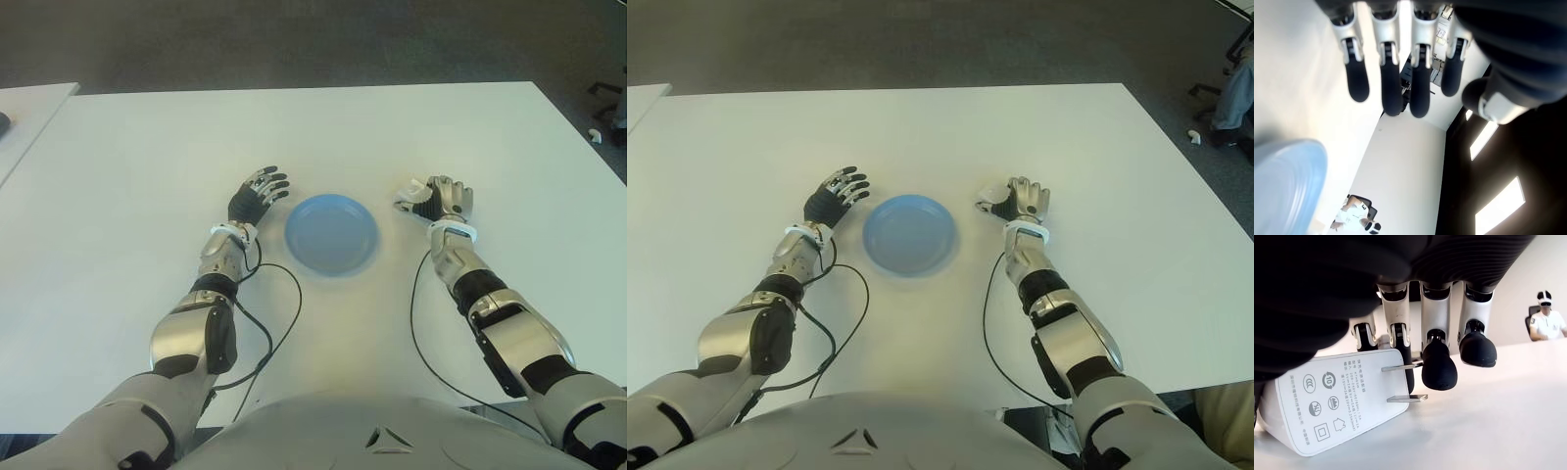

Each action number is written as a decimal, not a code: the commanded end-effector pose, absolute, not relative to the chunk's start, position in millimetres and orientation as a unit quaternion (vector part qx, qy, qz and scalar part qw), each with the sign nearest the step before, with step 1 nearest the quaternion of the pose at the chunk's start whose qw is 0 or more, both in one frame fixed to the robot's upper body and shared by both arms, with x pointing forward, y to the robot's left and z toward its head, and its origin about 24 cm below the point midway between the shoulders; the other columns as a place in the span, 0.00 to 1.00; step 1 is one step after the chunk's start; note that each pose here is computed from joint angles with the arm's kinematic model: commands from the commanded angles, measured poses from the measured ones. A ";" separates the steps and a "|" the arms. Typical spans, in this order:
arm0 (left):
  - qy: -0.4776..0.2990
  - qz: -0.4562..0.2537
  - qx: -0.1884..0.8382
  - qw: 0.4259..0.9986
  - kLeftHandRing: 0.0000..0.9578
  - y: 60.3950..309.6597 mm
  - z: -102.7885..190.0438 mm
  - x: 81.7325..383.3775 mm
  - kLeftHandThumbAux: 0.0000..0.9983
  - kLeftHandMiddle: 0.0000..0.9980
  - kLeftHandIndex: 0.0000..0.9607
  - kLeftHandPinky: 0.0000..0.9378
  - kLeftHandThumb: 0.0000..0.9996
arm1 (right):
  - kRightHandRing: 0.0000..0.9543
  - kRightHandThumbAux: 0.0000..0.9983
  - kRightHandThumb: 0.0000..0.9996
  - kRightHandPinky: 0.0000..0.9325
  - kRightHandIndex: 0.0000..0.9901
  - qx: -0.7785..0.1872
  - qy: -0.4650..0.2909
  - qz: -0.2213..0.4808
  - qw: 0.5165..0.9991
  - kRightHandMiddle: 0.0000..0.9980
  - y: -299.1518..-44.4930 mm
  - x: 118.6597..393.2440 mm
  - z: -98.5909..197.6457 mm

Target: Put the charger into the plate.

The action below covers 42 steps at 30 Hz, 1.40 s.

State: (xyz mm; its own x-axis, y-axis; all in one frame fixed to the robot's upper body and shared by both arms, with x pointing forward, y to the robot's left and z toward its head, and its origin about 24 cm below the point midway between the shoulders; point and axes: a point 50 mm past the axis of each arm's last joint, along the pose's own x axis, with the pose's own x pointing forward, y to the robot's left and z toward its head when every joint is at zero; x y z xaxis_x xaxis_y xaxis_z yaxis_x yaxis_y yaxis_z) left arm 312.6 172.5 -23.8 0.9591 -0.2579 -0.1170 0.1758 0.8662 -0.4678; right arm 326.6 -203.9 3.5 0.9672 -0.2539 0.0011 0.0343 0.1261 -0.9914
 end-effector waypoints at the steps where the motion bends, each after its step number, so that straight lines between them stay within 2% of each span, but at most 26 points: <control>1: 0.116 -0.099 -0.238 0.959 0.38 172.3 -36.3 303.1 0.51 0.38 0.31 0.37 0.00 | 0.82 0.68 0.85 0.88 0.41 -0.649 0.103 -0.089 0.749 0.52 -210.8 313.9 -11.2; 7: 0.117 -0.101 -0.239 0.959 0.38 172.2 -36.6 302.8 0.52 0.37 0.31 0.37 0.00 | 0.83 0.68 0.85 0.89 0.40 -0.638 0.064 -0.114 0.759 0.52 -211.0 323.7 8.0; 11: 0.119 -0.101 -0.242 0.958 0.38 172.4 -37.0 302.7 0.52 0.37 0.31 0.37 0.00 | 0.84 0.68 0.85 0.89 0.40 -0.629 0.020 -0.134 0.765 0.52 -205.9 333.3 35.0; 16: 0.120 -0.099 -0.245 0.957 0.38 172.2 -37.4 302.8 0.53 0.37 0.31 0.37 0.00 | 0.84 0.68 0.85 0.89 0.40 -0.621 -0.023 -0.144 0.770 0.52 -196.6 333.8 60.9; 21: 0.125 -0.096 -0.253 0.955 0.38 171.7 -38.0 303.2 0.53 0.37 0.31 0.37 0.00 | 0.85 0.68 0.85 0.89 0.41 -0.598 -0.088 -0.144 0.784 0.52 -173.5 328.4 92.8; 30: 0.130 -0.089 -0.276 0.948 0.38 170.6 -39.6 303.1 0.53 0.37 0.30 0.37 0.00 | 0.85 0.68 0.85 0.86 0.41 -0.582 -0.121 -0.110 0.797 0.52 -143.0 325.2 107.7; 42: 0.136 -0.079 -0.285 0.946 0.38 168.7 -40.4 303.8 0.54 0.37 0.31 0.38 0.00 | 0.85 0.68 0.85 0.86 0.41 -0.568 -0.139 -0.025 0.811 0.52 -114.9 319.2 99.0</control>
